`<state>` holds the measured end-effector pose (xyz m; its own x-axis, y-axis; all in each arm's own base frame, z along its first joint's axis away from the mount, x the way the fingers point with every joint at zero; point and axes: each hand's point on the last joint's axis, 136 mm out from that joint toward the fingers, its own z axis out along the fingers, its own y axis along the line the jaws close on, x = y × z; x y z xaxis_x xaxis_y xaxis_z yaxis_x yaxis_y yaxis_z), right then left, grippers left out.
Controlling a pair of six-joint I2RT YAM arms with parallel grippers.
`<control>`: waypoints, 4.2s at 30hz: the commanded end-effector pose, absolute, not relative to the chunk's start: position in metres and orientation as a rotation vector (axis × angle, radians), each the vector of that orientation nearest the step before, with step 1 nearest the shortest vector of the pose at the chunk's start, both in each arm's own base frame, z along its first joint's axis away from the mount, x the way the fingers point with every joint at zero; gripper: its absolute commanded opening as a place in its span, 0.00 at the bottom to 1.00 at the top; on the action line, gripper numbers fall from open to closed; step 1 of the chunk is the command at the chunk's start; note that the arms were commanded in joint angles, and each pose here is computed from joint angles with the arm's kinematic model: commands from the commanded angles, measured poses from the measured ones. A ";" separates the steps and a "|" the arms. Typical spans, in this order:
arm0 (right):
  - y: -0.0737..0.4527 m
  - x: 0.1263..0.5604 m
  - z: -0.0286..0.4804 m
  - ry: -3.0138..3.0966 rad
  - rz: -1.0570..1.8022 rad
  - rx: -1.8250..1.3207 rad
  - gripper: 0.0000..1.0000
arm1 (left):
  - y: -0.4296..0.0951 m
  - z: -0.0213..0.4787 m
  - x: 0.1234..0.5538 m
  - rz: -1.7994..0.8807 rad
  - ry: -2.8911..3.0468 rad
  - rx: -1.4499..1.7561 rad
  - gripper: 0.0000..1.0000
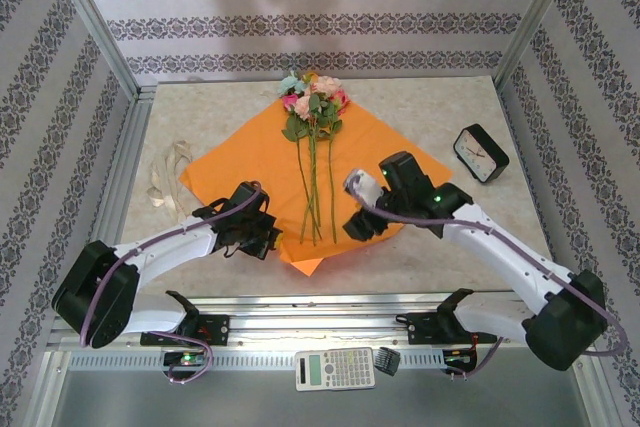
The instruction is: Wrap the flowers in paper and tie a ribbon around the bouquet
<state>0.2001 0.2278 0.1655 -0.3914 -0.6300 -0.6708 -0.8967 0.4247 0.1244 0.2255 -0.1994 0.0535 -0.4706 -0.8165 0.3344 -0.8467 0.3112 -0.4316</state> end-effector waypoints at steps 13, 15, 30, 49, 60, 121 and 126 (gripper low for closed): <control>0.268 0.169 0.114 1.544 0.345 -1.915 0.74 | -0.199 0.060 0.233 0.889 -2.398 1.680 0.00; 0.278 0.173 0.111 1.556 0.343 -1.900 0.73 | -0.200 0.060 0.233 0.887 -2.401 1.672 0.00; 0.296 0.178 0.128 1.973 0.897 -1.597 0.00 | -0.171 0.095 0.238 0.817 -2.657 1.557 0.37; 0.287 0.283 0.112 2.538 1.136 -1.018 0.00 | -0.157 0.087 0.213 0.884 -2.842 1.290 0.49; 0.274 0.328 0.087 2.786 1.261 -0.651 0.00 | -0.166 0.073 0.236 1.120 -2.826 1.362 0.59; 0.207 0.284 0.121 2.781 1.004 0.772 0.48 | -0.184 0.027 0.252 1.175 -2.696 1.625 0.00; 0.268 0.247 0.126 2.526 1.219 1.025 0.56 | -0.184 0.028 0.249 1.173 -2.699 1.608 0.00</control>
<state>0.2302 0.2513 0.1207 -0.9219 0.3840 0.0519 0.3177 0.6724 0.6686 0.2504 -0.1802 0.0253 -0.5198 -0.8407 0.1513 -0.6965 0.3146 -0.6449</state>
